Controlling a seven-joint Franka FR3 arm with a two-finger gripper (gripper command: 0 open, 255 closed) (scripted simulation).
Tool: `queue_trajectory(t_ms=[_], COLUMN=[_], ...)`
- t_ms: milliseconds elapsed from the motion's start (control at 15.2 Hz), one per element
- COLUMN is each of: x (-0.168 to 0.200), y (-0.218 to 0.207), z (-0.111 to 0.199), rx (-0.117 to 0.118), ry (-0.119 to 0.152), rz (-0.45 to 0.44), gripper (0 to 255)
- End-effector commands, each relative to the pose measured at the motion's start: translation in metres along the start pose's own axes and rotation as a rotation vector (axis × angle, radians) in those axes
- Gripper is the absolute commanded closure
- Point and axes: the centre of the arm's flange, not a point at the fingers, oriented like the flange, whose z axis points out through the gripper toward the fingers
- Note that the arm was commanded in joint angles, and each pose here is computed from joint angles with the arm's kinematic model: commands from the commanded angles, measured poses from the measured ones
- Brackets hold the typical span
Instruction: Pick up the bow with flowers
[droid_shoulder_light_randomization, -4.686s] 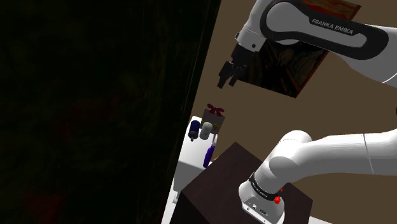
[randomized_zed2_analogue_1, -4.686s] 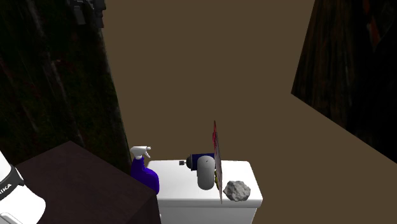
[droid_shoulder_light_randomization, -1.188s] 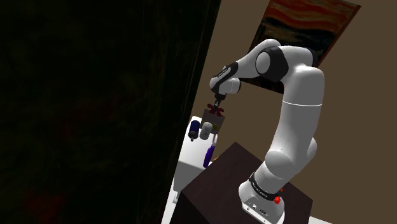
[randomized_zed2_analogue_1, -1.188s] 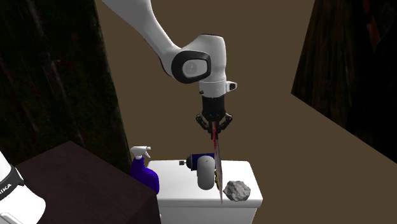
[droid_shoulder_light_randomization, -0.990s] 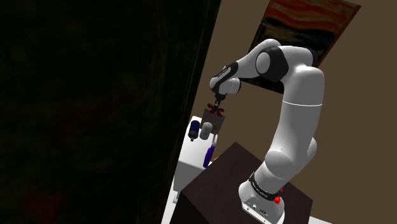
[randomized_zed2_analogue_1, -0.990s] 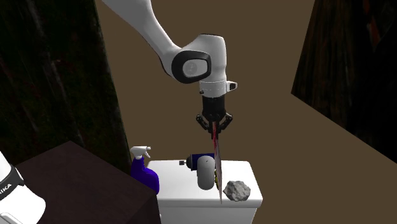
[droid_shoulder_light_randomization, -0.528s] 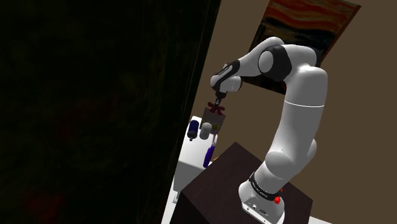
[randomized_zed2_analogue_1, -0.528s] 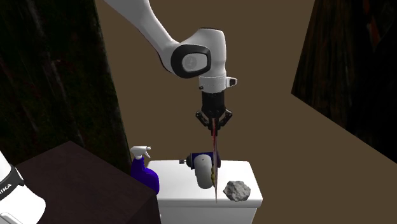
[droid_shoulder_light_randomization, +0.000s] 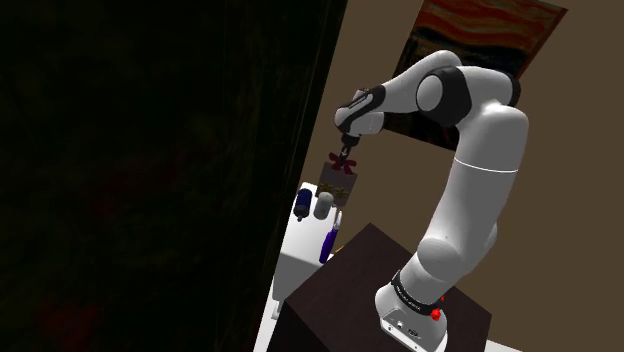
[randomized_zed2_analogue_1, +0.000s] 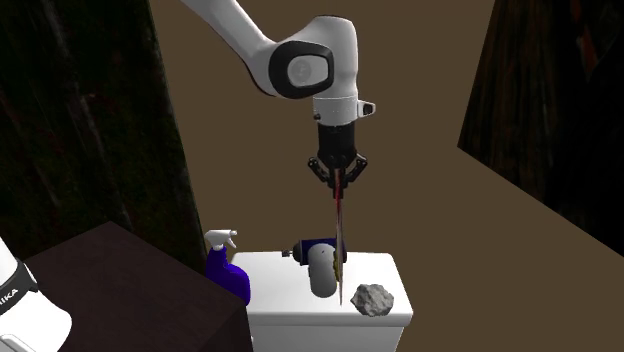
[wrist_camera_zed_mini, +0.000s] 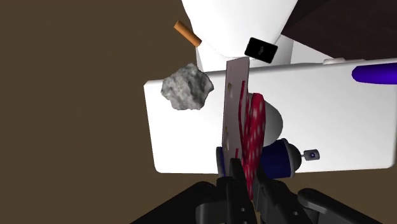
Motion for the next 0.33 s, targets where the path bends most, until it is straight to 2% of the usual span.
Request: queue_trajectory(t_ms=[0,264], x=[-0.001,-0.001], y=[0.0,0.001], z=[-0.011,-0.022], rx=[0.0,0.0], ry=[0.0,0.0], rz=[0.0,0.0], gripper=[255,255])
